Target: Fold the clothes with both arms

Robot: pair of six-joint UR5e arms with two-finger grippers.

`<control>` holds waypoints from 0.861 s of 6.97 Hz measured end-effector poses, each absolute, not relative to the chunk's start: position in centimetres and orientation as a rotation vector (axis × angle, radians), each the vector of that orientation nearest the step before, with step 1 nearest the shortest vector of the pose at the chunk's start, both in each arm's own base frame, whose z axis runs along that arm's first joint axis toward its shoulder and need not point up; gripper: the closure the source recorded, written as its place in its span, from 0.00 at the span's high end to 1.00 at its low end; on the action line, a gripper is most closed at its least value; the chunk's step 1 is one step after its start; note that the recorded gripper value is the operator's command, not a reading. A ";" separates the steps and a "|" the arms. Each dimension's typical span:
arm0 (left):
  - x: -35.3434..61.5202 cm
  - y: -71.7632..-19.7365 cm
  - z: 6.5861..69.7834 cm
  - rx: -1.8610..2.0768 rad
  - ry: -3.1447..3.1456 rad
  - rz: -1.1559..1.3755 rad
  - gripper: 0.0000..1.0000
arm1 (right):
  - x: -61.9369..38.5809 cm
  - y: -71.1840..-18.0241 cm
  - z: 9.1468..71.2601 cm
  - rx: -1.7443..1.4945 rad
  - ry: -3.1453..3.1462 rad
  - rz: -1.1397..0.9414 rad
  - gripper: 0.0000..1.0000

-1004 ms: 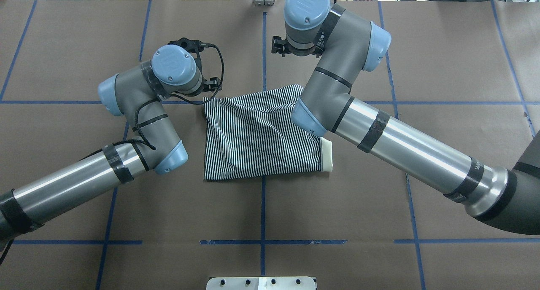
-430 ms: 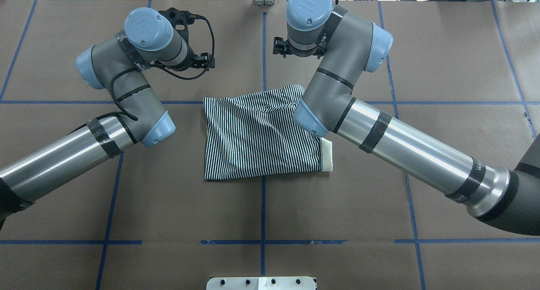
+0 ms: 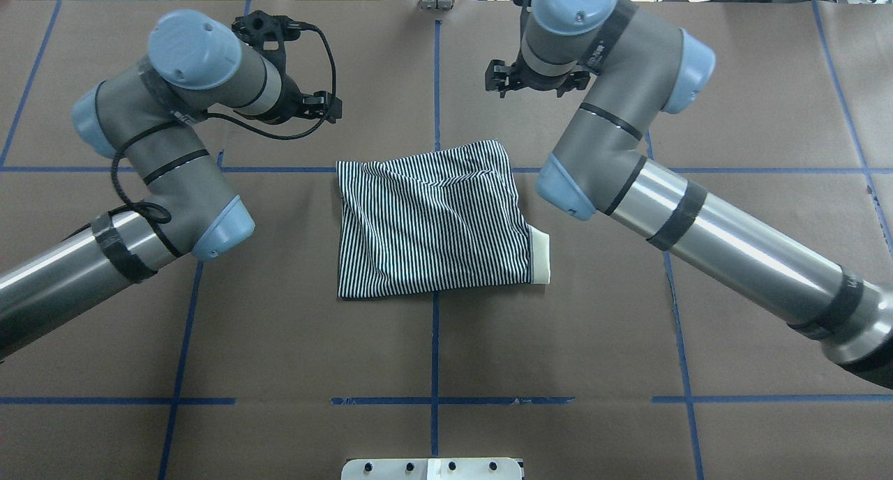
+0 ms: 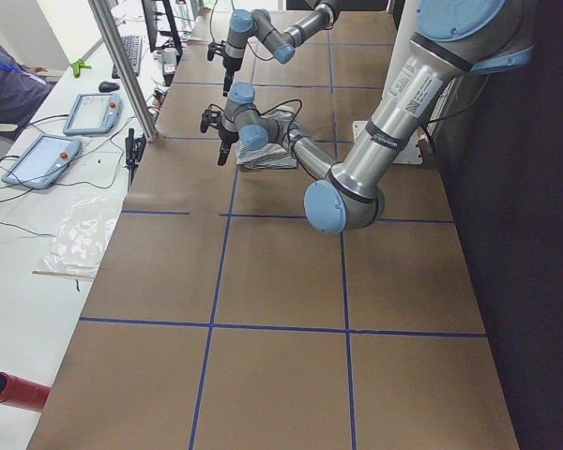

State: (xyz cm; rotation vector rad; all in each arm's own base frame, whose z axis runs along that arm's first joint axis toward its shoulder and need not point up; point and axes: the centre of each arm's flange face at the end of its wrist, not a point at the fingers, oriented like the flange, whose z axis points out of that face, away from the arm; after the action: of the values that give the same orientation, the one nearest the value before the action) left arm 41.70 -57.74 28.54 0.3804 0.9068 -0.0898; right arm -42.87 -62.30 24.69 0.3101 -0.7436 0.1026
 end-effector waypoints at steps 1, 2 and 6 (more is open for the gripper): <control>38.3 -55.6 28.5 0.400 0.897 -0.040 1.00 | -37.4 -61.8 27.9 0.312 -0.751 0.049 1.00; 34.7 -53.1 28.5 0.417 0.877 0.007 1.00 | -31.5 -60.5 31.5 0.313 -0.754 -0.007 1.00; 16.0 -50.0 35.1 0.503 0.692 0.218 1.00 | -12.9 -56.3 45.6 0.300 -0.701 -0.199 1.00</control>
State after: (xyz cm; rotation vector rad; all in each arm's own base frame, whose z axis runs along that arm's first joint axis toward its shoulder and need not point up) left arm 15.96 -49.98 35.13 0.5034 0.6918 0.2180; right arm -12.92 -56.31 45.57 0.3001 -0.7014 -0.1995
